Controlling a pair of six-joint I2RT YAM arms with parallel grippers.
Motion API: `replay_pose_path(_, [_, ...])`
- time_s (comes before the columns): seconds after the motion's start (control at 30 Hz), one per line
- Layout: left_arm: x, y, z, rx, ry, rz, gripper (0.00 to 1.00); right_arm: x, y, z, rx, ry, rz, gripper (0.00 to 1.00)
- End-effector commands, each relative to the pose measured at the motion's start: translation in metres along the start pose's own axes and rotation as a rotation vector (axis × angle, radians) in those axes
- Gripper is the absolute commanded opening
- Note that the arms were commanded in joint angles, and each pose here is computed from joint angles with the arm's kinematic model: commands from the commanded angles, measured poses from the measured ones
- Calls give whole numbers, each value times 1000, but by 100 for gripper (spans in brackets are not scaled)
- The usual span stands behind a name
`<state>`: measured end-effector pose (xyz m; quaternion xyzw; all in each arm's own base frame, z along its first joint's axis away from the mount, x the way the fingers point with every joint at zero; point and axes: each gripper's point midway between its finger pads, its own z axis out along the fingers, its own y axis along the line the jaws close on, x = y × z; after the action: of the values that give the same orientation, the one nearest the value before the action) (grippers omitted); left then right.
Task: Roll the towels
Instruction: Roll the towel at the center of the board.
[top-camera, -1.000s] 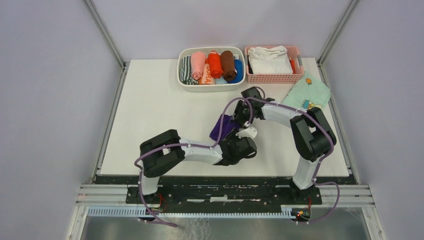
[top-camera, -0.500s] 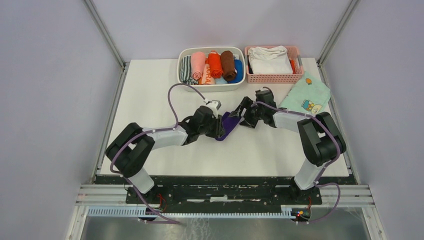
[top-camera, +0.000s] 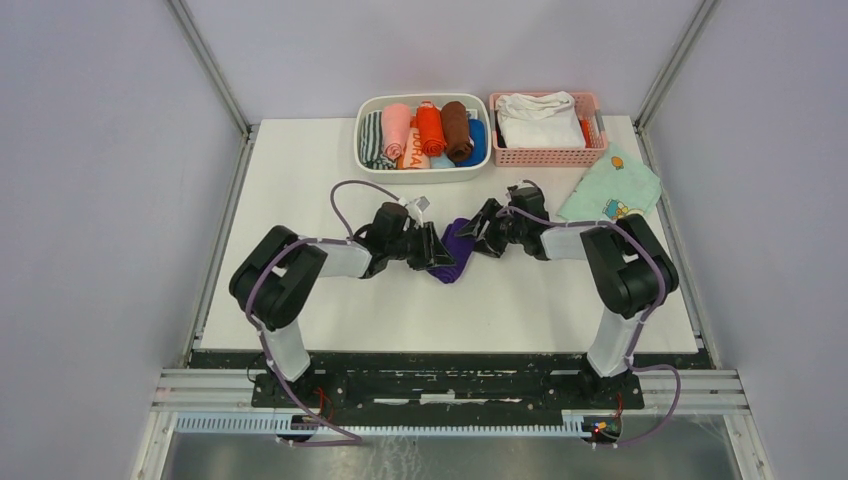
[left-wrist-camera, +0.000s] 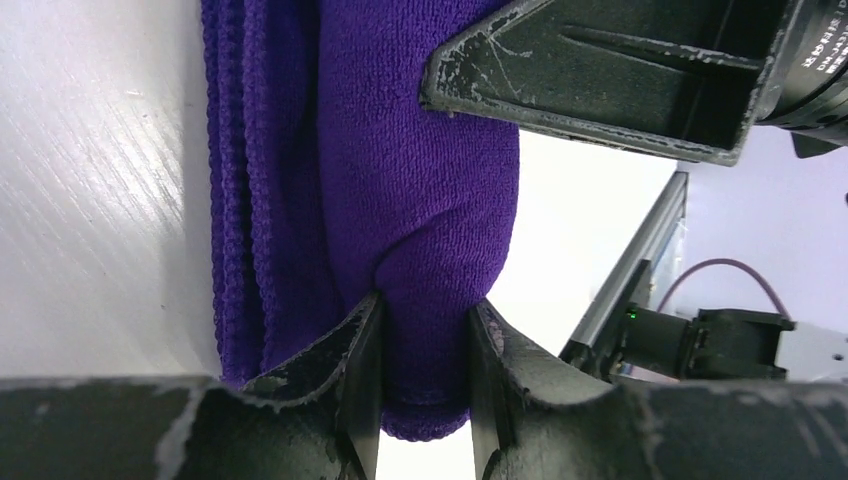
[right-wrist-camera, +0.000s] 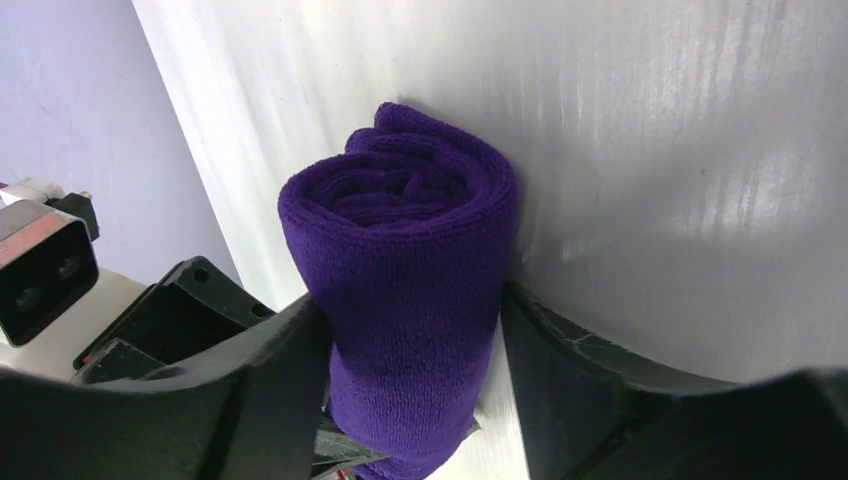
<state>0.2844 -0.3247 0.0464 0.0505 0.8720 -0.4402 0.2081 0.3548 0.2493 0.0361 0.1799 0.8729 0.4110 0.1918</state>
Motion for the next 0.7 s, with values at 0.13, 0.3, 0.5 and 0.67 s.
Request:
replay_pose_path(0.13, [19, 15, 2, -8, 99, -149, 46, 6, -24, 5, 180, 67, -50, 51])
replay_pose_path(0.3, [8, 20, -12, -117, 34, -73, 60, 6, -29, -15, 409, 64, -154, 48])
replay_pose_path(0.5, [-14, -1, -45, -317, -128, 188, 72, 5, -27, -27, 550, 47, -229, 47])
replay_pose_path(0.67, [-22, -26, -61, -477, -270, 400, 75, 7, -23, -27, 594, 51, -247, 47])
